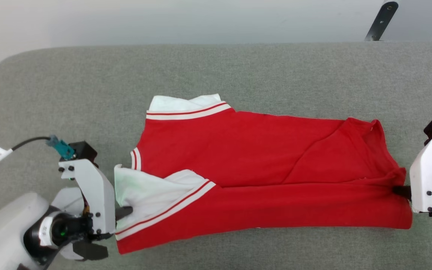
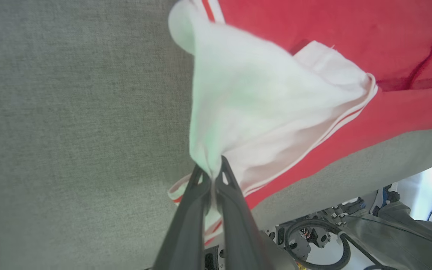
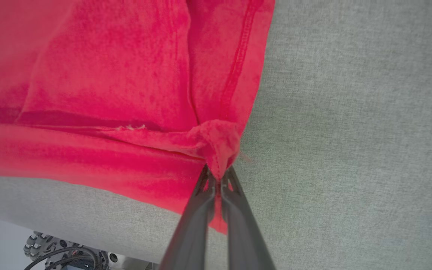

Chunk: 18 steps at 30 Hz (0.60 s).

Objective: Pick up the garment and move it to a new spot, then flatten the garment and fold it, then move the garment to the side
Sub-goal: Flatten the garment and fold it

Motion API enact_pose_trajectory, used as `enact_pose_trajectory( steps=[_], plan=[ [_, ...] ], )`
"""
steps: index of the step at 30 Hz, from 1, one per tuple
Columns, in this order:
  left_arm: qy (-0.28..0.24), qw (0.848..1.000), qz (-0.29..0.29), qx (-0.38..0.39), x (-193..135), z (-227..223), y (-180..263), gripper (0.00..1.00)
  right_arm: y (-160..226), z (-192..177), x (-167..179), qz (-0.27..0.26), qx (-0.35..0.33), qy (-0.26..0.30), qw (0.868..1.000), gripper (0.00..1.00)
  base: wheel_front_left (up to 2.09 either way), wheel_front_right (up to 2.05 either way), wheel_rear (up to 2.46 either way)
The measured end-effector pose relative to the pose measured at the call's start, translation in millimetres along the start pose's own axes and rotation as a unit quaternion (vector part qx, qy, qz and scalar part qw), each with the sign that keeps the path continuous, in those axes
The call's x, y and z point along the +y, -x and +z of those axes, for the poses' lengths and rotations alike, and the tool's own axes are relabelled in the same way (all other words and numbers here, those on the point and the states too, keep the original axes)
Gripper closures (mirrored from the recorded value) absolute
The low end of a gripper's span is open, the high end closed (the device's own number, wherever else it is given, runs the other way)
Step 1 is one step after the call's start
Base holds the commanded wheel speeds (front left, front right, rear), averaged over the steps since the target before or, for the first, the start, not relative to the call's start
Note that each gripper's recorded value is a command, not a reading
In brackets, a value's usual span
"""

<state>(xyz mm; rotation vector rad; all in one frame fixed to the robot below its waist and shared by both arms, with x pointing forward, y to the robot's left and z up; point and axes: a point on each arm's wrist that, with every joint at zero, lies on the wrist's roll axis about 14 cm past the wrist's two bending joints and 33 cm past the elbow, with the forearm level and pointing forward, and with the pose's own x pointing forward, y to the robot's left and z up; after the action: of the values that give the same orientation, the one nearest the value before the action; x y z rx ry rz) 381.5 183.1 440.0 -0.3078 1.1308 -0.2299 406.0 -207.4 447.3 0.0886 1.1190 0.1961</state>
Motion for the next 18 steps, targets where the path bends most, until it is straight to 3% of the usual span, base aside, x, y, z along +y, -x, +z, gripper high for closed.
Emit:
enact_pose_trajectory(
  steps=[8,18],
  plan=[
    [0.0,1.0,0.0,0.024,-5.5,-21.1,-2.2,1.0,0.5,-9.5,-6.1,-0.004,0.009,-0.01,1.0,1.0,0.0,0.0,0.0],
    [0.018,0.998,-0.001,0.063,4.5,-39.6,-33.8,1.0,-31.4,-30.0,-5.1,-0.002,0.041,-0.029,0.999,1.0,0.0,0.0,0.0]
  ],
)
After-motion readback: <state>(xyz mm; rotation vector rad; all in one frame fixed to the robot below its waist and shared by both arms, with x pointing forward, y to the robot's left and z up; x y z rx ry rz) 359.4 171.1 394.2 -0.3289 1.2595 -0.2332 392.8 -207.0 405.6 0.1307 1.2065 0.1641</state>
